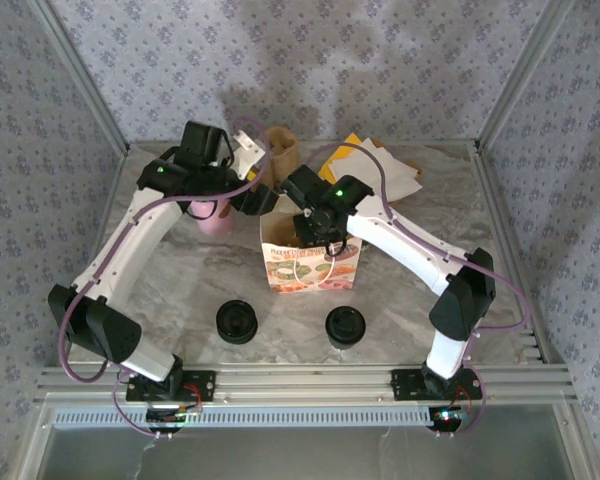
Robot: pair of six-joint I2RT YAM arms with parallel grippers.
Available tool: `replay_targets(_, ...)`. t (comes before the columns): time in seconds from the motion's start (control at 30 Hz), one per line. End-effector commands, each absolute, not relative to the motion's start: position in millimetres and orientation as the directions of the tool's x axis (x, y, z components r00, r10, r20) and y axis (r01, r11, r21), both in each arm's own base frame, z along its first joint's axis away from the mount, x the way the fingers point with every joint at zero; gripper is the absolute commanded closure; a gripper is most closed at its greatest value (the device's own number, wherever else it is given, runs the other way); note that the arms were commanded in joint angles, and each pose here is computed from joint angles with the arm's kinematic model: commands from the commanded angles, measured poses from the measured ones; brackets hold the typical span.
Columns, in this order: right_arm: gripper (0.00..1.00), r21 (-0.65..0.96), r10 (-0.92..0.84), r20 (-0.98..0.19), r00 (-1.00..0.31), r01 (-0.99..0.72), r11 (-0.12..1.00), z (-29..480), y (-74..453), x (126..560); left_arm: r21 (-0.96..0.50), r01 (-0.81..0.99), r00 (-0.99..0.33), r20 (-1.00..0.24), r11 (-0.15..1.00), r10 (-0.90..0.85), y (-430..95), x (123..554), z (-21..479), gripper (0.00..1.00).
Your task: Pack the takeout coffee
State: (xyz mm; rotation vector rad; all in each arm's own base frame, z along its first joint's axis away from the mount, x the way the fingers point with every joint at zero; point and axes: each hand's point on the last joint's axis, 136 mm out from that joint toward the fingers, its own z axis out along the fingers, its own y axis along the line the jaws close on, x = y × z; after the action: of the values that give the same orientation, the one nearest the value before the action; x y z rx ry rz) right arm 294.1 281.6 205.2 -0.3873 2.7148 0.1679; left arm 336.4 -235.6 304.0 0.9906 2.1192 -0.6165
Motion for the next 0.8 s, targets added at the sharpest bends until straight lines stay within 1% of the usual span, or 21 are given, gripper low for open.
replay_targets(0.0, 0.71, 0.07, -0.252, -0.4, -0.881, -0.303, 0.95, 212.5, 276.5, 289.3, -0.139, 0.879, -0.392, -0.755, 0.457, 0.525, -244.5, 321.6, 298.5, 0.19)
replay_targets(0.13, 0.71, 0.073, -0.251, -0.401, -0.881, -0.304, 0.95, 213.2, 276.1, 289.1, -0.145, 0.88, -0.398, -0.744, 0.451, 0.537, -245.6, 329.1, 291.0, 0.2)
replay_targets(0.2, 0.71, 0.073, -0.252, -0.399, -0.882, -0.304, 0.95, 212.6, 276.2, 288.6, -0.145, 0.882, -0.394, -0.75, 0.448, 0.532, -248.2, 333.1, 292.4, 0.22)
replay_targets(0.33, 0.71, 0.073, -0.254, -0.396, -0.882, -0.306, 0.949, 211.4, 275.7, 287.5, -0.153, 0.881, -0.4, -0.747, 0.447, 0.532, -253.2, 341.9, 292.8, 0.31)
replay_targets(0.4, 0.71, 0.072, -0.255, -0.395, -0.883, -0.306, 0.949, 210.5, 275.0, 287.0, -0.159, 0.881, -0.404, -0.743, 0.446, 0.534, -255.1, 345.7, 292.7, 0.37)
replay_targets(0.63, 0.71, 0.075, -0.248, -0.398, -0.883, -0.301, 0.951, 211.5, 272.5, 287.6, -0.205, 0.892, -0.414, -0.727, 0.403, 0.547, -269.0, 337.1, 284.8, 0.59)
replay_targets(0.77, 0.71, 0.081, -0.242, -0.403, -0.883, -0.298, 0.951, 214.2, 271.4, 288.5, -0.214, 0.9, -0.41, -0.707, 0.379, 0.576, -276.9, 327.1, 275.6, 0.62)
